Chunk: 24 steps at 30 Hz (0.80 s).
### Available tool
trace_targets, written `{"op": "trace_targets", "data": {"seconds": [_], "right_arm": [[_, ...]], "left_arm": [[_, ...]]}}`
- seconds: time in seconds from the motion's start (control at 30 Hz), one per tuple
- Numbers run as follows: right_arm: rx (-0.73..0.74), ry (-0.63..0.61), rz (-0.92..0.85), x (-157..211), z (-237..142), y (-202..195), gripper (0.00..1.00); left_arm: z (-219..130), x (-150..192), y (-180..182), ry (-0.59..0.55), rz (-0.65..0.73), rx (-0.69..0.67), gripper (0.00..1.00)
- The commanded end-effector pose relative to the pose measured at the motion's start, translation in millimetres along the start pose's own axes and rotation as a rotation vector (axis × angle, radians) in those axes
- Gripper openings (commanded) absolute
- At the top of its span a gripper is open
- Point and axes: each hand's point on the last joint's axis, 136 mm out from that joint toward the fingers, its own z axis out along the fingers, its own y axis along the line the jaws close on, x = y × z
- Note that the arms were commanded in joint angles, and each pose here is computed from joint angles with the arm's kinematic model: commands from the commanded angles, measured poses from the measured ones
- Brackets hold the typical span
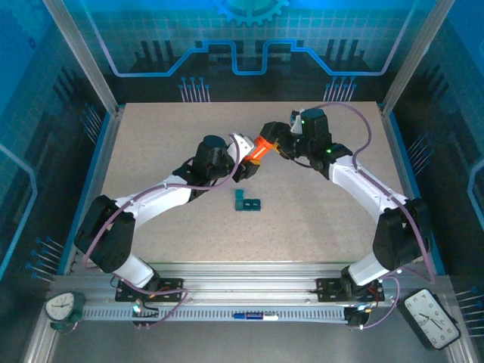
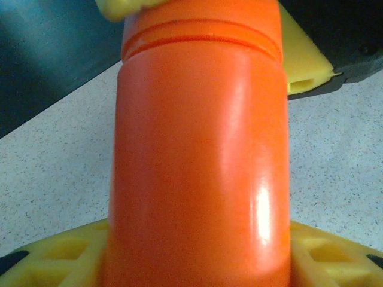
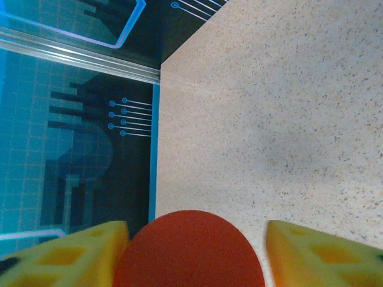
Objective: Sort the pills into containers
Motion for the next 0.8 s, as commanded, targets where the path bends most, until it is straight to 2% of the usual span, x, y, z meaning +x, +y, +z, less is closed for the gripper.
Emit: {"op": "trace_targets", "data": {"seconds": [0.0,0.07,0.13,0.27,0.4,0.5,0.57,0.67,0.77], "right_arm": [[-0.016,0.010,-0.017,3.0,0.1,9.3,0.48],[-0.022,0.018,-0.032,5.7,-0.3,8.6,0.39],[-0.040,0.017,-0.061,6.2,-1.5,8.8,0.35],[-0.180,0.022,-0.167,0.8,-3.0,15.6,0.35],[-0.415,0.037,-0.395,-1.0,-10.8,32.1,0.37],[-0.494,0.042,-0.440,-0.4,-14.7,27.8,0.38],[-0.504,0.048,-0.421,-1.4,-13.9,23.5,0.42],[-0.508,0.022,-0.378,-6.4,-17.0,26.0,0.60],[-0.461,-0.028,-0.305,-18.5,-23.5,25.3,0.71]], "left_arm": [[3.0,-12.1,0.4,-0.026,0.027,-0.004,0.00],[3.5,-12.6,0.2,-0.028,0.018,-0.003,0.00],[2.9,-14.0,-1.1,-0.034,0.007,0.006,0.00],[-2.5,-21.2,-6.1,-0.059,-0.030,0.061,0.00],[-12.8,-31.8,-21.9,-0.095,-0.100,0.217,0.00],[-16.8,-33.6,-29.0,-0.099,-0.118,0.269,0.00],[-17.9,-32.9,-29.7,-0.097,-0.131,0.278,0.00],[-15.8,-28.2,-27.5,-0.084,-0.131,0.265,0.00],[-12.8,-23.5,-20.6,-0.068,-0.119,0.221,0.00]]}}
